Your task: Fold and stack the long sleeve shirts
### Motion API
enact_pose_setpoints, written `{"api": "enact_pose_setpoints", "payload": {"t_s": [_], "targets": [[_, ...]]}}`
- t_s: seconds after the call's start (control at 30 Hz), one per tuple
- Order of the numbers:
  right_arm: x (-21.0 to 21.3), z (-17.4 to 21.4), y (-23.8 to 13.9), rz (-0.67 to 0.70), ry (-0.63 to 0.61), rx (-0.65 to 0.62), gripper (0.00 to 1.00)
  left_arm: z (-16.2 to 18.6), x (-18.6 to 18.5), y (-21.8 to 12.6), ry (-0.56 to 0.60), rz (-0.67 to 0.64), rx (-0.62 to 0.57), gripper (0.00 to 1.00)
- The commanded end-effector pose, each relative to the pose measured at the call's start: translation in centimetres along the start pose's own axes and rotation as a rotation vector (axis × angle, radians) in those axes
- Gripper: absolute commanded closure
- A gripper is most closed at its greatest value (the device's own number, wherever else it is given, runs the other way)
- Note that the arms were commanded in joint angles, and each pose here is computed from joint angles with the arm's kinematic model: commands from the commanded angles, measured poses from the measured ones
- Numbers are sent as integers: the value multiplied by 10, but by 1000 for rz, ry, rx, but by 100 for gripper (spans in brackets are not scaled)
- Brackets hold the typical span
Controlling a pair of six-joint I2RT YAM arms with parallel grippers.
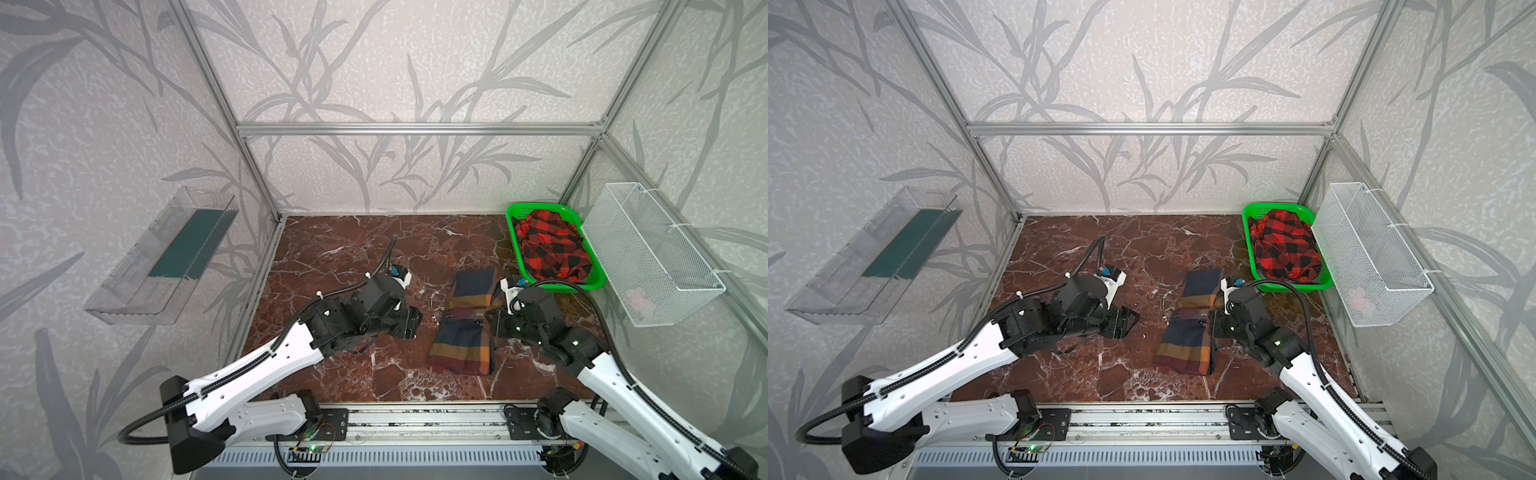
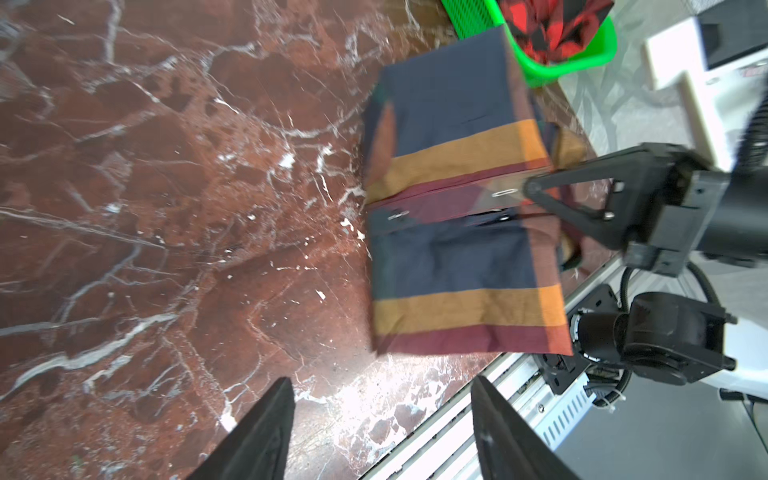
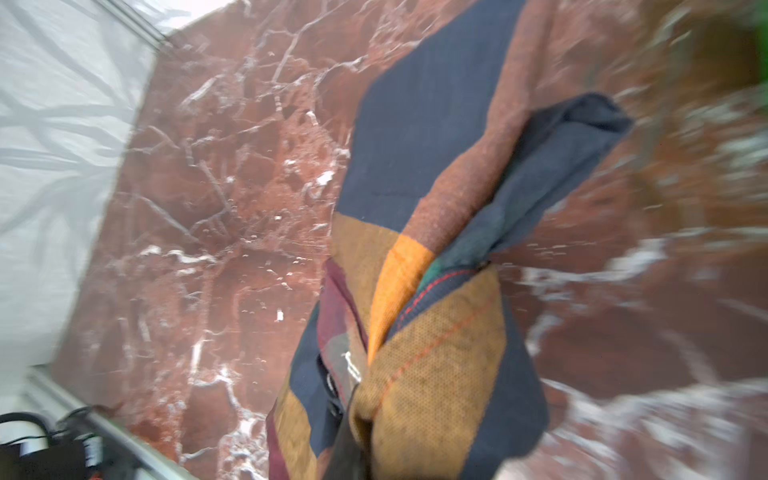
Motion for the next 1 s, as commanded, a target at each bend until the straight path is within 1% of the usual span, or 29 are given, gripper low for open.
{"api": "enact_pose_setpoints", "payload": {"t_s": [0.0,0.07,0.17,0.33,0.4,0.5,0.57,0.67,0.7,0.73,0.77,0.8,0.83,0.9,0.93,0.97], "targets": [[-20,2,-24,177,-188,158,100,-8,6,-19,8,5,-46,32],[-29,-12,-36,281,-255,181,100,-11,12,-24,-7,9,-76,29],[-31,-30,-45,366,-330,222,100,-12,26,-26,-47,13,-100,29],[-19,-46,-22,453,-467,410,100,-10,52,-32,-108,10,-141,27],[-6,-52,-8,482,-507,437,100,-8,64,-35,-133,-1,-163,25],[29,-50,19,494,-590,448,100,-5,81,-41,-171,-20,-200,25],[53,-44,39,466,-617,478,100,-4,89,-47,-196,-44,-224,25],[92,-26,74,418,-642,514,100,-2,99,-56,-222,-91,-266,24],[106,-16,89,413,-658,544,100,-1,103,-59,-227,-114,-281,24],[116,-11,97,409,-668,555,100,-1,107,-62,-232,-137,-297,23],[136,-2,103,402,-700,556,100,0,111,-67,-236,-164,-314,22],[147,1,108,420,-699,556,100,0,115,-72,-240,-189,-336,22],[160,7,113,408,-705,549,100,-1,118,-77,-242,-209,-357,22],[183,20,125,360,-707,537,100,2,126,-85,-260,-245,-399,18],[189,26,131,344,-688,553,100,3,128,-87,-267,-247,-408,18],[196,35,139,295,-666,577,100,5,129,-90,-272,-247,-417,18]]}}
Point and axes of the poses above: each gripper's point midway between its finger pads, its own y axis out along the fingers, its own x axis along the line the jaws close on, z = x × y, the point moved 5 cm from there along -y, back along the fingers, and after that the axes turned 14 degrees about -y, right-handed, at the moved point
